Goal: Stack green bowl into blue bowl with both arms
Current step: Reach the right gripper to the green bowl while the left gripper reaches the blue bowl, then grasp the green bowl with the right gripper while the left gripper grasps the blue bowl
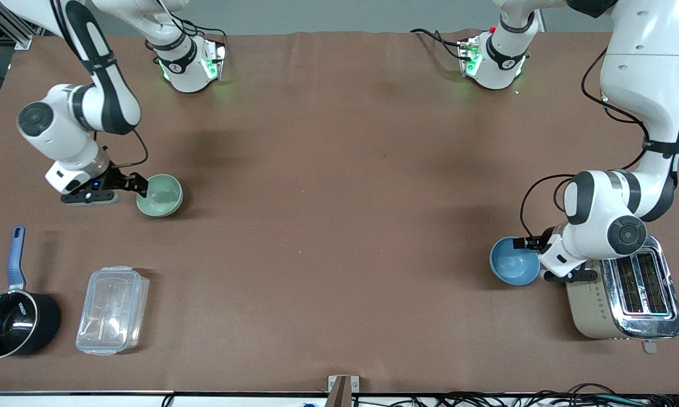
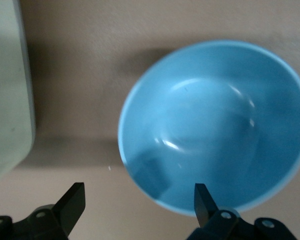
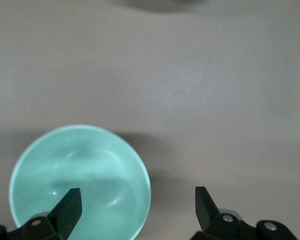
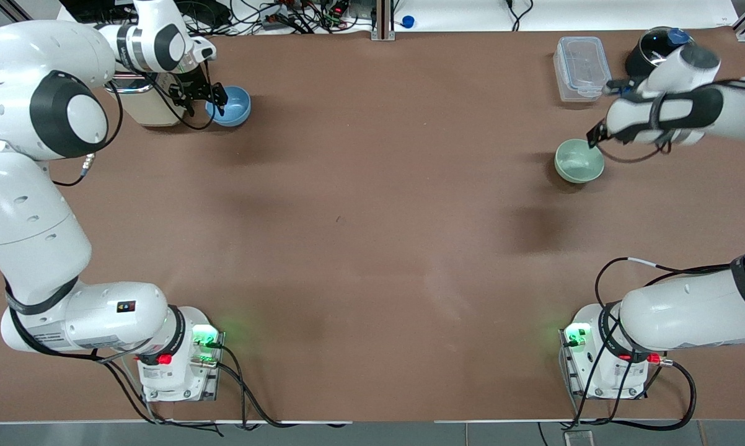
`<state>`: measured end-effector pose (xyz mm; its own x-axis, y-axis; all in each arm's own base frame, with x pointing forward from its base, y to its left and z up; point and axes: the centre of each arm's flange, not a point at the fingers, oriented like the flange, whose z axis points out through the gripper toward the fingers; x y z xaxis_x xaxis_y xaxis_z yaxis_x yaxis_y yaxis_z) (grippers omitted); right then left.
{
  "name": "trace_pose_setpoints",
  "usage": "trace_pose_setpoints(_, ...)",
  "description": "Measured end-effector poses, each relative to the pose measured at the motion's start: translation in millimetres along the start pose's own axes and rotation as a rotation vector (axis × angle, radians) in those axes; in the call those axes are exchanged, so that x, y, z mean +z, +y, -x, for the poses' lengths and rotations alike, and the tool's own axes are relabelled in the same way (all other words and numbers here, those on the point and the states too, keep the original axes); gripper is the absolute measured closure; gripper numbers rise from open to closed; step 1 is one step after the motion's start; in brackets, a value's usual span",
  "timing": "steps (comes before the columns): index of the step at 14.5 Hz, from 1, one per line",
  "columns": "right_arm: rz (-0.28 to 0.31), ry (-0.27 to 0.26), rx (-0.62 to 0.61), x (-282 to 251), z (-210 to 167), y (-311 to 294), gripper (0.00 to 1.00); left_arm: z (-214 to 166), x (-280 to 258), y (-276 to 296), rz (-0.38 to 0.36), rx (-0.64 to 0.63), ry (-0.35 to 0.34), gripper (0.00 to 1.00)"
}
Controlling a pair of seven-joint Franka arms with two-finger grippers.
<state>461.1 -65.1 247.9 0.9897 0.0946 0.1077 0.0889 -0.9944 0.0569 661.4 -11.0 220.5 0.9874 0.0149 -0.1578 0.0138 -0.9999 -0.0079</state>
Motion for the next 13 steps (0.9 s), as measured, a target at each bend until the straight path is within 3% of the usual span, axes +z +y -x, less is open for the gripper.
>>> trace_pose_setpoints(2, 0.006, 0.011, -0.004, 19, 15, -4, 0.02, -4, 9, -5, 0.006, -0.008, 0.019, 0.16)
trace_pose_setpoints(4, 0.013, 0.012, -0.007, 34, 18, -5, 0.07, -6, 17, -3, 0.008, -0.005, 0.023, 0.21)
trace_pose_setpoints(5, 0.015, 0.005, -0.008, 40, 20, -5, 0.08, -7, 19, -1, 0.008, -0.002, 0.024, 0.3)
trace_pose_setpoints(7, 0.015, -0.005, -0.009, 47, 22, -5, 0.23, -9, 19, 3, 0.009, -0.016, 0.029, 0.52)
trace_pose_setpoints(8, 0.015, -0.008, -0.01, 48, 22, -5, 0.23, -10, 18, 4, 0.01, -0.036, 0.031, 0.63)
trace_pose_setpoints(10, 0.015, -0.008, -0.01, 48, 22, -5, 0.39, -12, 15, 10, 0.014, -0.076, 0.037, 0.84)
trace_pose_setpoints(11, 0.015, -0.008, -0.01, 48, 22, -5, 0.55, -13, 10, 15, 0.017, -0.091, 0.045, 0.91)
trace_pose_setpoints(13, 0.015, -0.007, -0.007, 48, 22, -5, 0.74, -13, -2, 35, 0.027, -0.115, 0.059, 0.92)
